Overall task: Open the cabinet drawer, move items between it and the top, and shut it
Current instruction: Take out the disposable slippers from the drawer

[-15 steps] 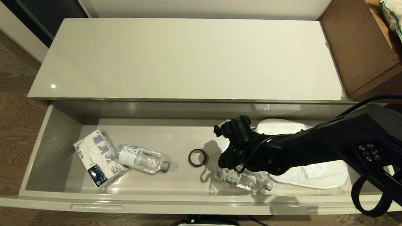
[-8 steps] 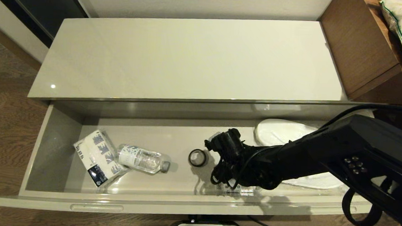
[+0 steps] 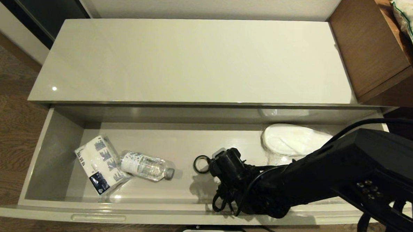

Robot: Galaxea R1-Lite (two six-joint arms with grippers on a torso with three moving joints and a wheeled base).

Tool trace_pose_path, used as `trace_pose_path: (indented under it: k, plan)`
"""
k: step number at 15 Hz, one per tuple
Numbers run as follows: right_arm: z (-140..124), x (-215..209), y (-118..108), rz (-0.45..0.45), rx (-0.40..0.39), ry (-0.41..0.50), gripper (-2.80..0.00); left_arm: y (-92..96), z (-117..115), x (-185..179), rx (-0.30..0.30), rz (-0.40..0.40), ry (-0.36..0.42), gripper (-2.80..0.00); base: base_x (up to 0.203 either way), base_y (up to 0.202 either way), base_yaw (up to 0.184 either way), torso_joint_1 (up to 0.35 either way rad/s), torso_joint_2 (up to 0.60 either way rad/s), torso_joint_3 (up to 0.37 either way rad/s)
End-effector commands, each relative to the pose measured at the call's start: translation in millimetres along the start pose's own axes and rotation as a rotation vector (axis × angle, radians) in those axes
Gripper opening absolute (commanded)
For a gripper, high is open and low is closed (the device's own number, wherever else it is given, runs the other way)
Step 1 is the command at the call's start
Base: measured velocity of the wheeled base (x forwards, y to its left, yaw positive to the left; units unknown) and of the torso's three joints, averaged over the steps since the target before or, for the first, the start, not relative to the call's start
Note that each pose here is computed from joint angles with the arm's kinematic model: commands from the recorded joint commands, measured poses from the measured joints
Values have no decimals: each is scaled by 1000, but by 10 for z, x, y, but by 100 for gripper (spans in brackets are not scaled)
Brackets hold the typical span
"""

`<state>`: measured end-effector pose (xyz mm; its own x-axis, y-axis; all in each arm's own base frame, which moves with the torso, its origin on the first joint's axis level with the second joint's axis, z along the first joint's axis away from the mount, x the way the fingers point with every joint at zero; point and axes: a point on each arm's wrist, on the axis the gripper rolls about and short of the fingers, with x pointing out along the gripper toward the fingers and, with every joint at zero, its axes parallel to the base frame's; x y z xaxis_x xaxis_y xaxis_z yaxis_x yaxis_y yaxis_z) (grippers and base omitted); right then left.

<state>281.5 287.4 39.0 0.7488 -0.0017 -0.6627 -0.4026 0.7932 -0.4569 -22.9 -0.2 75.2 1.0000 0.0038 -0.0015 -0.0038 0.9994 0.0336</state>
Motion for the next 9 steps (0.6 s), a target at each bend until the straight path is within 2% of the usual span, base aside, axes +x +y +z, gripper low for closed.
trace_pose_path:
  k: [1,5,7,9]
  plan:
    - [34,-120,25,1,-11,-18,0,-1,-4,2,0,-1,3,-280,0,0,0,0,0,0]
    - [65,-216,-10,-1,5,-41,0,-1,-4,2,0,-1,3,-280,0,0,0,0,0,0]
    - [125,-256,-37,2,70,-72,0,-1,-3,2,0,-1,3,-280,0,0,0,0,0,0]
    - [126,-299,-68,-2,80,-74,0,0,-4,2,0,-1,3,-280,0,0,0,0,0,0]
